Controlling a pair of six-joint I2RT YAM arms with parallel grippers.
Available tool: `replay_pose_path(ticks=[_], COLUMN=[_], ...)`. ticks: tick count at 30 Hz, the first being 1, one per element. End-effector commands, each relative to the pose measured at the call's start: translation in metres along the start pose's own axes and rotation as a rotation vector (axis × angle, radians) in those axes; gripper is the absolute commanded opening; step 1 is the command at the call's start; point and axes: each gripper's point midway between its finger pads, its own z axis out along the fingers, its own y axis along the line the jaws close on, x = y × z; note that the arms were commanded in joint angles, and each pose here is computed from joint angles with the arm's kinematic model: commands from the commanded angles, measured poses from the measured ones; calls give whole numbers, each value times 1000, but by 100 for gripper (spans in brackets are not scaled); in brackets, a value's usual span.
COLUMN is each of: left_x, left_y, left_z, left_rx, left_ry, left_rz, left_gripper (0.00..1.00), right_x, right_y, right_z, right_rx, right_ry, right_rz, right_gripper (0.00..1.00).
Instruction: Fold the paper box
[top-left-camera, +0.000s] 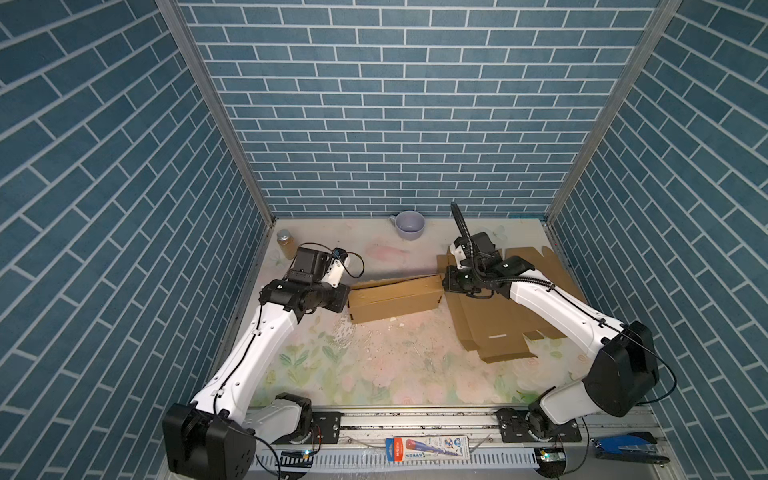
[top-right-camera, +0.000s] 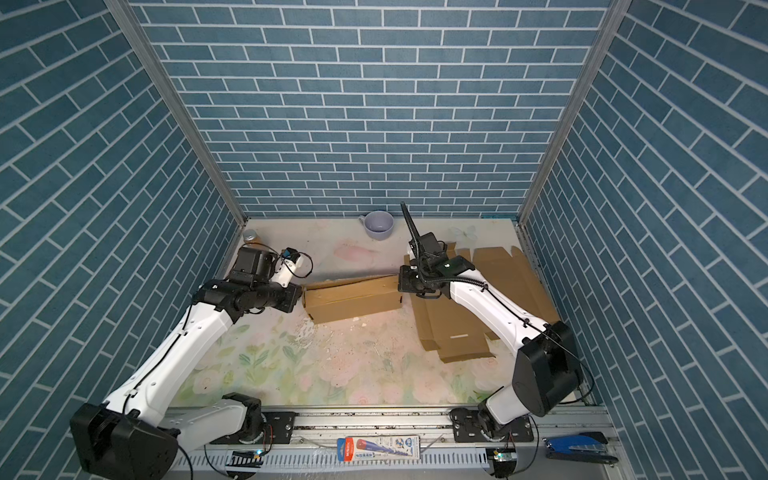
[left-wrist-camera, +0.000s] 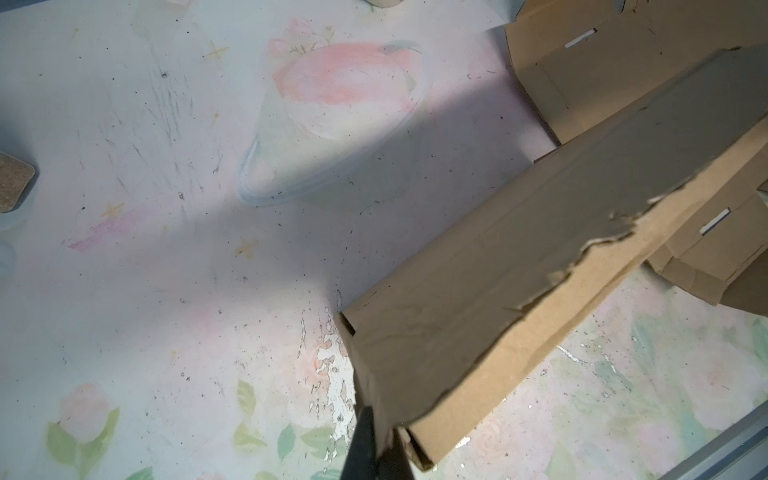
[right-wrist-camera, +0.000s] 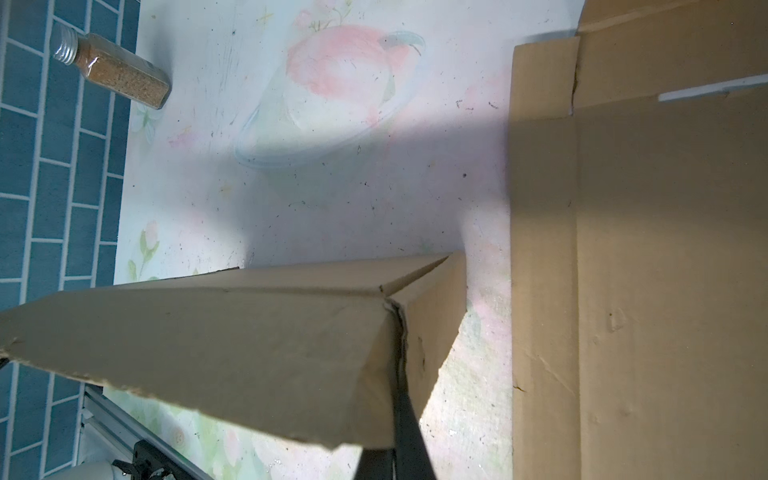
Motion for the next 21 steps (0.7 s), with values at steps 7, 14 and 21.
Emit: replay_pose_path(ticks=[7,14,21], left_x=[1,0,6], left_y=[-15,-13,-15], left_z=[5,7,21], left_rx=[106,101,134], left_ry=[55,62,69], left_rz=[-79,-106,-176], left_gripper=[1,0,0], right_x=[32,32,31], right_y=[-20,-20,-19], right_z=[11,12,14], right_rx=[79,79,72], right_ry=[122,122,118], right_rz=[68,71,80], right_gripper=[0,0,0])
